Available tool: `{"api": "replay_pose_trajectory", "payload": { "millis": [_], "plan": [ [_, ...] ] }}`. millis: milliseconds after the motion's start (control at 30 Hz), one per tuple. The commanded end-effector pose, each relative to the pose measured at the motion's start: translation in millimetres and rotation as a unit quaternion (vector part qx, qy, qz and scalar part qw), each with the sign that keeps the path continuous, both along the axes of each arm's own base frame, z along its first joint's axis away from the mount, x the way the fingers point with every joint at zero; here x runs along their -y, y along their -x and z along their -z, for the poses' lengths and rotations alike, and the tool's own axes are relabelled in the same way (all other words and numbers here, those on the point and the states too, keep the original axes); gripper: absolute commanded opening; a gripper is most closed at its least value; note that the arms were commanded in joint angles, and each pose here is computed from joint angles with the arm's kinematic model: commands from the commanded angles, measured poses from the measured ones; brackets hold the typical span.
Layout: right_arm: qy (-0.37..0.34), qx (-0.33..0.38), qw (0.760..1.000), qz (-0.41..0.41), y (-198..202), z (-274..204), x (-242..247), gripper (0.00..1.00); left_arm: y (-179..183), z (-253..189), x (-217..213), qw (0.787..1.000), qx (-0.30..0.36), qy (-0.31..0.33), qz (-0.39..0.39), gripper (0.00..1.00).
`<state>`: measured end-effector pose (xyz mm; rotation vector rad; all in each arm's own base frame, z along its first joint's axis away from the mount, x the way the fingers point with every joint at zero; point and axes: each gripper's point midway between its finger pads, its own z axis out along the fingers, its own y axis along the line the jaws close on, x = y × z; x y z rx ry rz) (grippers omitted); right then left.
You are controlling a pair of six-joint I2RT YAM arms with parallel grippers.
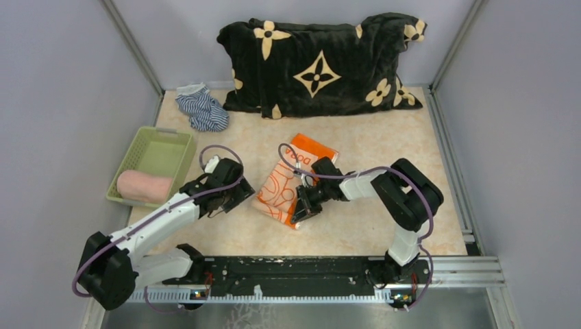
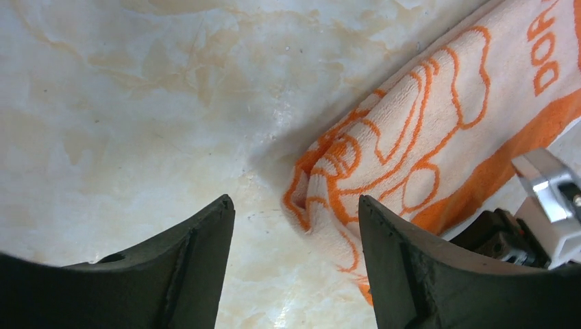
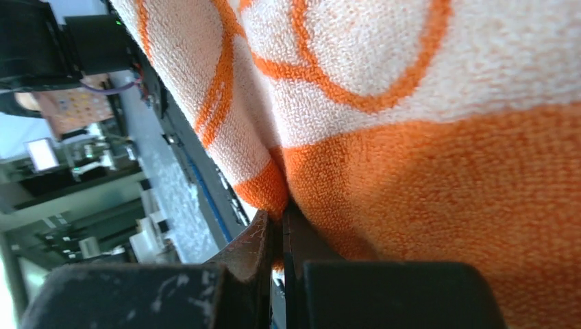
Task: Roll the towels
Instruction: Roll the towel at the center of the board.
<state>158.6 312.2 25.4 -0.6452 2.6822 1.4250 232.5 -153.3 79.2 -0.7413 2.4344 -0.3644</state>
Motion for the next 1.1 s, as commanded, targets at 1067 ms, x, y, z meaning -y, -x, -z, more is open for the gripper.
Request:
{"api": "replay_pose_trajectory", "payload": {
  "millis": [1067],
  "plan": [
    [0.009,0.038,0.999,0.035,-46,-31,13,0.2,3,61,29,0.995,-0.007,0.063,0.071,0.53]
  ]
}}
